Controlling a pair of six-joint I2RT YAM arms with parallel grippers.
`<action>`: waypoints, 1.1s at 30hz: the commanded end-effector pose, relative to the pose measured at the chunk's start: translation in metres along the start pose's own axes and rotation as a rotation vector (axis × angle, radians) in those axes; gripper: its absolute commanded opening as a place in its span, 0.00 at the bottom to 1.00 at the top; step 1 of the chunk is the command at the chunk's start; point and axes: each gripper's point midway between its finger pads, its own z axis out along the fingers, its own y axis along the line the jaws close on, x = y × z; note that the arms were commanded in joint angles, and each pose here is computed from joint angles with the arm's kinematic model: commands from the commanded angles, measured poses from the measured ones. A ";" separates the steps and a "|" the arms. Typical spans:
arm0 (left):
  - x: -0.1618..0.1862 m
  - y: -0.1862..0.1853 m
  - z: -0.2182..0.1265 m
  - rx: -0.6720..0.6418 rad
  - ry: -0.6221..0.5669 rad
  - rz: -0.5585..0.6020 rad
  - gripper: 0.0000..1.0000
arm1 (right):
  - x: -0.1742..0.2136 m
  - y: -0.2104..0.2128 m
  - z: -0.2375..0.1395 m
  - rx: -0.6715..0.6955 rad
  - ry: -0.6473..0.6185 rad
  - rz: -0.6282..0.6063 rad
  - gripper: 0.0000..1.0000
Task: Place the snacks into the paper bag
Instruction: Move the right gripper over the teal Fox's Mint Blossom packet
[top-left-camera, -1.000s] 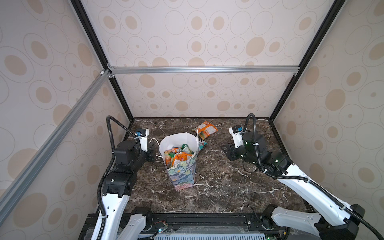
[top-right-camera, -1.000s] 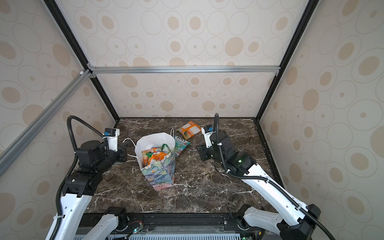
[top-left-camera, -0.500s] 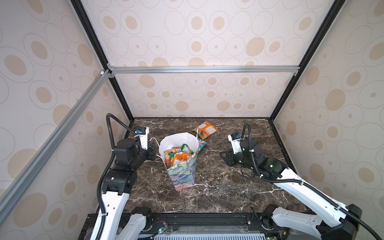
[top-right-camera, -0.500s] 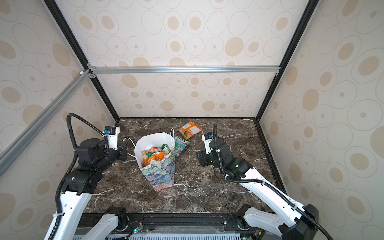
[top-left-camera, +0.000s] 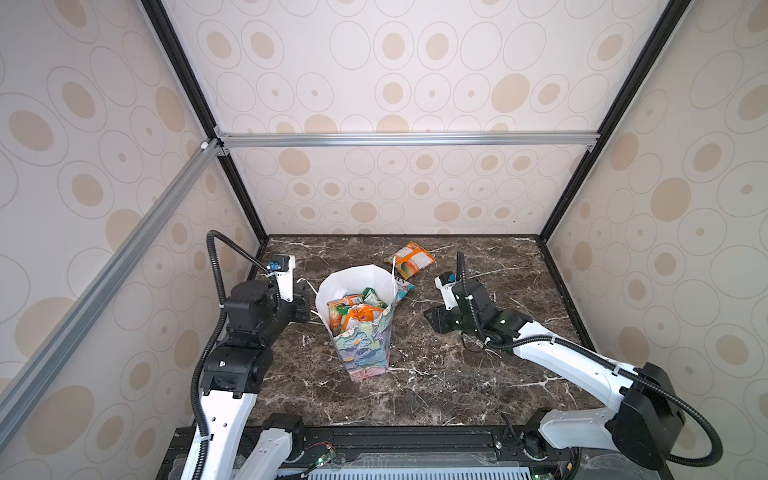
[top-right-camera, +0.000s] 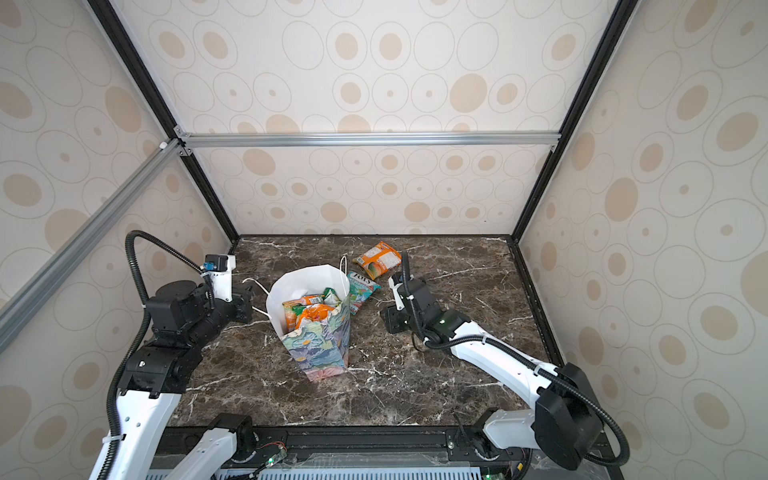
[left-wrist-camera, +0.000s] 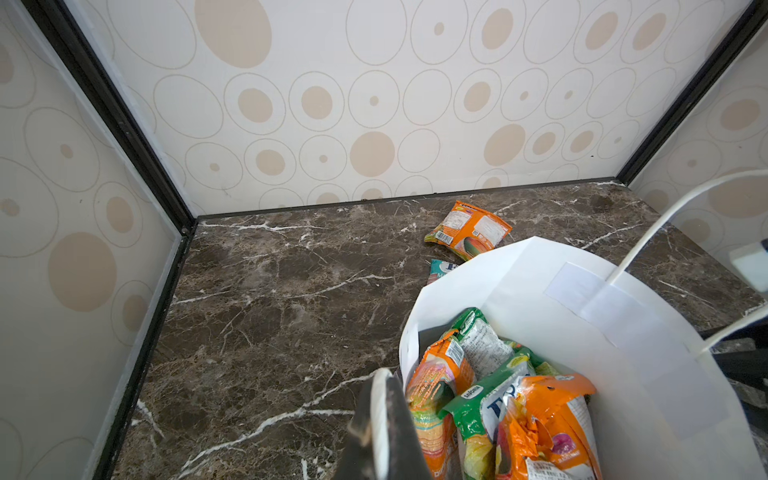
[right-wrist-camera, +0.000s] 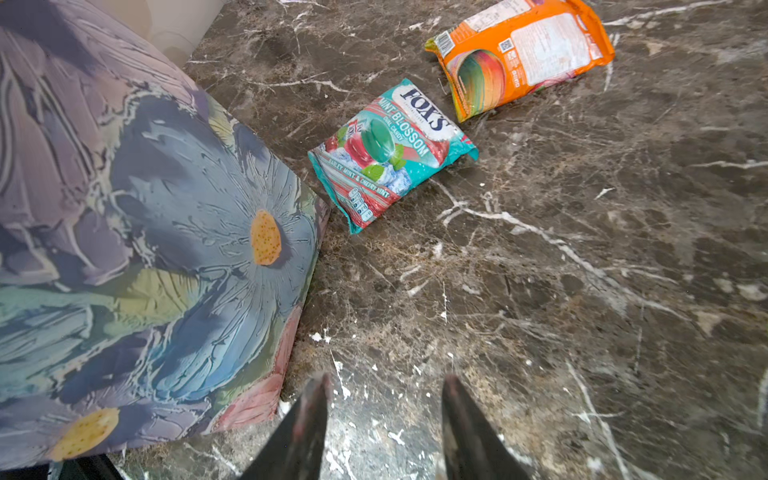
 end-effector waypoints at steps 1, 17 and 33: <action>-0.005 0.004 -0.005 -0.029 -0.030 0.029 0.00 | -0.010 0.005 0.014 -0.086 -0.030 0.055 0.48; -0.003 0.005 -0.004 -0.032 -0.021 0.023 0.02 | 0.023 0.011 0.074 -0.260 0.093 0.223 0.56; -0.002 0.001 -0.004 -0.010 -0.019 0.023 0.05 | 0.031 0.001 0.138 -0.324 0.020 0.390 0.56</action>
